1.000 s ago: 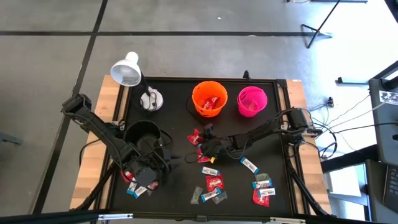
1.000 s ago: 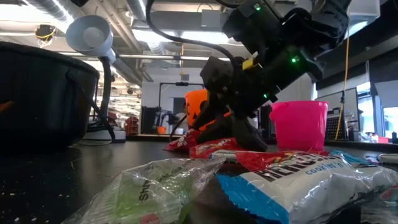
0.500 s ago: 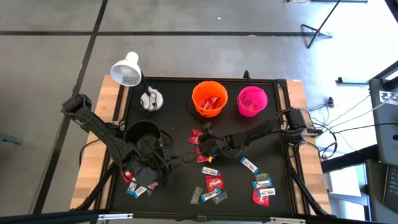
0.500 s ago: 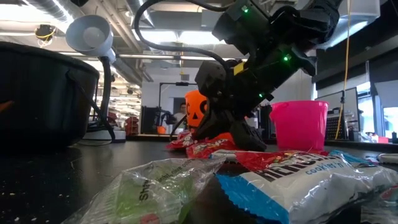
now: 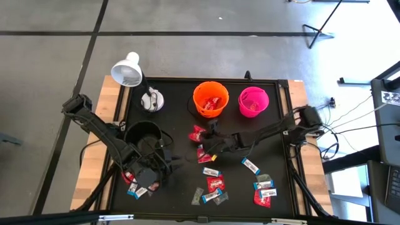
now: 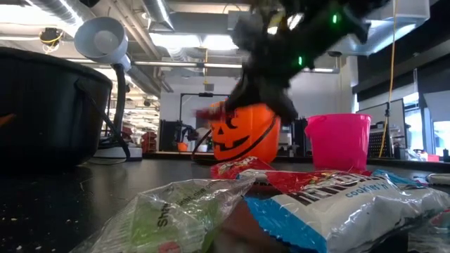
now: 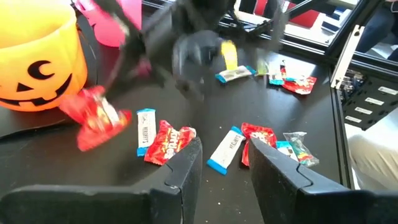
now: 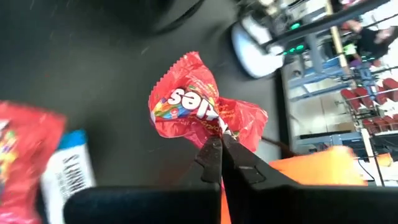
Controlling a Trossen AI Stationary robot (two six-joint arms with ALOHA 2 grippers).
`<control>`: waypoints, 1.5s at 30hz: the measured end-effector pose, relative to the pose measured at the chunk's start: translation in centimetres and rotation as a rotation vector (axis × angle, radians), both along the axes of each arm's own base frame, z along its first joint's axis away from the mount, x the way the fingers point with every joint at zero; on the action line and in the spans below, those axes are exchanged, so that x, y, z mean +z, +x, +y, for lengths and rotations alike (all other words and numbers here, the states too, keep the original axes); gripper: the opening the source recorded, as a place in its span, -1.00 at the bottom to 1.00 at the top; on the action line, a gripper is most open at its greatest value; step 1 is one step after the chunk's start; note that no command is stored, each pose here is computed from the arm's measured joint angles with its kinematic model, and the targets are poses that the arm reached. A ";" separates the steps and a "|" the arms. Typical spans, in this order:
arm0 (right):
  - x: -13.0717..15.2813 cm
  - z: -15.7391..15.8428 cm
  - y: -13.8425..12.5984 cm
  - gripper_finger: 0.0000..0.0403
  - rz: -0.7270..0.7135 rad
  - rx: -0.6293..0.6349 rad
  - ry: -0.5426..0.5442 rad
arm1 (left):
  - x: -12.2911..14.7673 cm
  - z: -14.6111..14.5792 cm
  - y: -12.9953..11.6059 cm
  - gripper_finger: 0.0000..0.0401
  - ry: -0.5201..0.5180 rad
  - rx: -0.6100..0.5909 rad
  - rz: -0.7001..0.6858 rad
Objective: Sort candy
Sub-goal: Put the red candy into the orange bucket
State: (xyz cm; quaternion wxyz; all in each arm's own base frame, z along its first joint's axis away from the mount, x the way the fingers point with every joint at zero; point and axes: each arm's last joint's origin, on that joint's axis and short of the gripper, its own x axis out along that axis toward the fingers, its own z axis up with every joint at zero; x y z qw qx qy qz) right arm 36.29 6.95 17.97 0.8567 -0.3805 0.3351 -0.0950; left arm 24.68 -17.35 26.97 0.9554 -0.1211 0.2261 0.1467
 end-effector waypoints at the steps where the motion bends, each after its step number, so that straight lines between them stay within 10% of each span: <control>1: 0.9 -0.1 -0.2 -1.00 -0.024 -0.002 0.007 | 0.0 0.0 0.0 -0.39 0.000 -0.001 0.000; 13: 9.2 -6.2 -3.8 -1.00 -0.247 -0.207 0.183 | 0.0 -0.4 -0.2 -0.39 0.000 -0.014 0.001; 25: 8.8 -13.7 -5.3 -1.00 -0.272 -0.474 0.362 | 0.0 -0.4 -0.2 -0.39 0.004 -0.015 0.001; 38: 9.6 -12.8 -5.2 -0.25 -0.300 -0.370 0.430 | 0.0 -0.3 -0.2 -0.39 0.010 -0.013 0.002; 45: 12.3 -8.3 -5.6 -0.17 -0.371 -0.187 0.317 | -0.1 -0.3 -0.2 -0.39 0.012 -0.011 0.003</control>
